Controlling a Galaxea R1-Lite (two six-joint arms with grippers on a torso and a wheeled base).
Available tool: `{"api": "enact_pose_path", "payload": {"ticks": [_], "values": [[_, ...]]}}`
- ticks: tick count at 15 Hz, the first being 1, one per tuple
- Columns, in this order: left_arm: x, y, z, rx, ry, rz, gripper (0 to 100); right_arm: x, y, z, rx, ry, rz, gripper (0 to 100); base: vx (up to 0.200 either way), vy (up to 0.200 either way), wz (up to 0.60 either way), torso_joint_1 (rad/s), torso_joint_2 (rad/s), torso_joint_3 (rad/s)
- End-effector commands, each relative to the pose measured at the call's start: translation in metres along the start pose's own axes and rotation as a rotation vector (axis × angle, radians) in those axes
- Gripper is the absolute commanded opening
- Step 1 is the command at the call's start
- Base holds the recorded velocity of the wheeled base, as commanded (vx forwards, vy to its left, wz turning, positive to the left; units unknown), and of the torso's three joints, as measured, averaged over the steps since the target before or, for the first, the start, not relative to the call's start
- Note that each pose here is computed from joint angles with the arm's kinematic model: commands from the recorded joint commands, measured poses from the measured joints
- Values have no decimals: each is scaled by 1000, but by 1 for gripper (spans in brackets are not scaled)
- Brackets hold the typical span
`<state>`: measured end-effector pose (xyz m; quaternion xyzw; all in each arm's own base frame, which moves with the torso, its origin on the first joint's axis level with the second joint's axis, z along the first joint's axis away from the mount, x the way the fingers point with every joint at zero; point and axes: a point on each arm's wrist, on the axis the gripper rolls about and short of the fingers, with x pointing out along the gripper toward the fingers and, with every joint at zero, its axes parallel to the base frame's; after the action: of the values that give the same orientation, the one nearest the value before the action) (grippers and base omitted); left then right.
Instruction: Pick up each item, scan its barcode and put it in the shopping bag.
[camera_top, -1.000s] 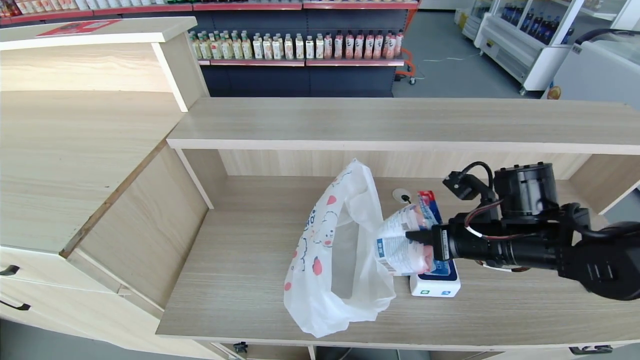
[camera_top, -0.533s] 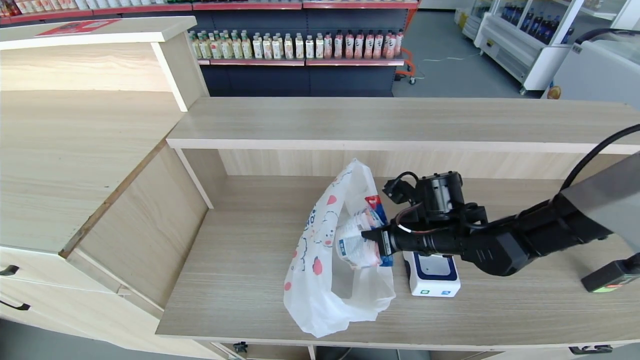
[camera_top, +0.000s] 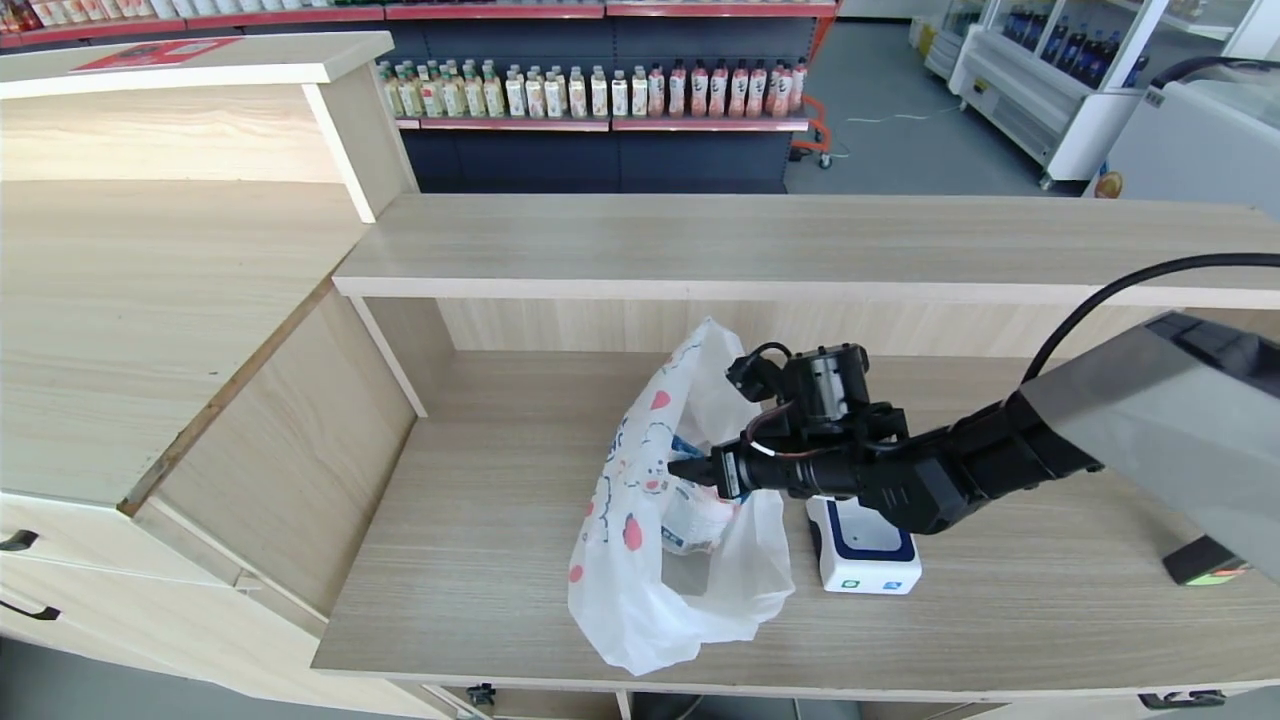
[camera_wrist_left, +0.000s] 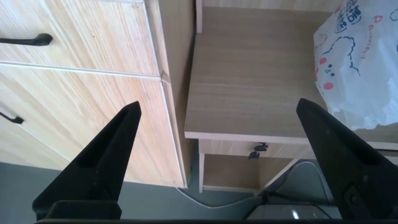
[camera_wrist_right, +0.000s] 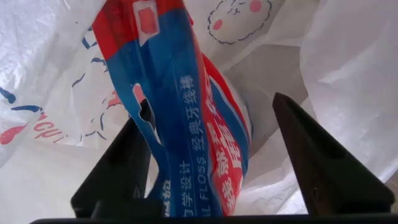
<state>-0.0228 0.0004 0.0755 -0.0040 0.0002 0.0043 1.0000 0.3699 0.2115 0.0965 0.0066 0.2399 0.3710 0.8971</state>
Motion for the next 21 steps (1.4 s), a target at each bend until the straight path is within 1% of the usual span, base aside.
{"api": "enact_pose_path", "payload": {"ticks": [1,3,5,6,7,8,9,10,11,12,13,14,15,16,17,18,19,20,21], "values": [[0,0,0,-1,0,1,100,-6,5,9,14,-26,9,100,0,0,0,0,0,0],[0,0,0,-1,0,1,100,-34,14,31,111,-86,21,100,0,0,0,0,0,0],[0,0,0,0,0,1,100,-61,21,45,193,-135,28,100,0,0,0,0,0,0],[0,0,0,0,0,1,100,-83,23,49,216,-160,22,100,0,0,0,0,0,0],[0,0,0,-1,0,1,100,-108,25,49,218,-176,10,100,0,0,0,0,0,0],[0,0,0,0,0,1,100,-123,25,47,217,-185,-5,100,0,0,0,0,0,0],[0,0,0,-1,0,1,100,-167,28,38,191,-220,-55,100,0,0,0,0,0,0],[0,0,0,0,0,1,100,-199,27,32,171,-262,-133,100,0,0,0,0,0,0],[0,0,0,0,0,1,100,-226,31,19,159,-289,-213,100,0,0,0,0,0,0],[0,0,0,-1,0,1,100,-240,33,11,153,-303,-260,100,0,0,0,0,0,0],[0,0,0,0,0,1,100,-259,36,-5,150,-308,-325,100,0,0,0,0,0,0],[0,0,0,0,0,1,100,-304,48,-65,149,-319,-494,100,0,0,0,0,0,0],[0,0,0,-1,0,1,100,-326,57,-109,164,-331,-589,100,0,0,0,0,0,0],[0,0,0,0,0,1,100,-336,64,-136,161,-348,-617,100,0,0,0,0,0,0],[0,0,0,0,0,1,100,-352,76,-163,122,-409,-638,100,0,0,0,0,0,0],[0,0,0,-1,0,1,100,-358,82,-180,128,-380,-654,100,0,0,0,0,0,0],[0,0,0,0,0,1,100,-362,86,-192,126,-380,-668,100,0,0,0,0,0,0],[0,0,0,0,0,1,100,-366,92,-208,123,-387,-715,100,0,0,0,0,0,0],[0,0,0,-1,0,1,100,-368,96,-218,82,-410,-728,100,0,0,0,0,0,0]]}}
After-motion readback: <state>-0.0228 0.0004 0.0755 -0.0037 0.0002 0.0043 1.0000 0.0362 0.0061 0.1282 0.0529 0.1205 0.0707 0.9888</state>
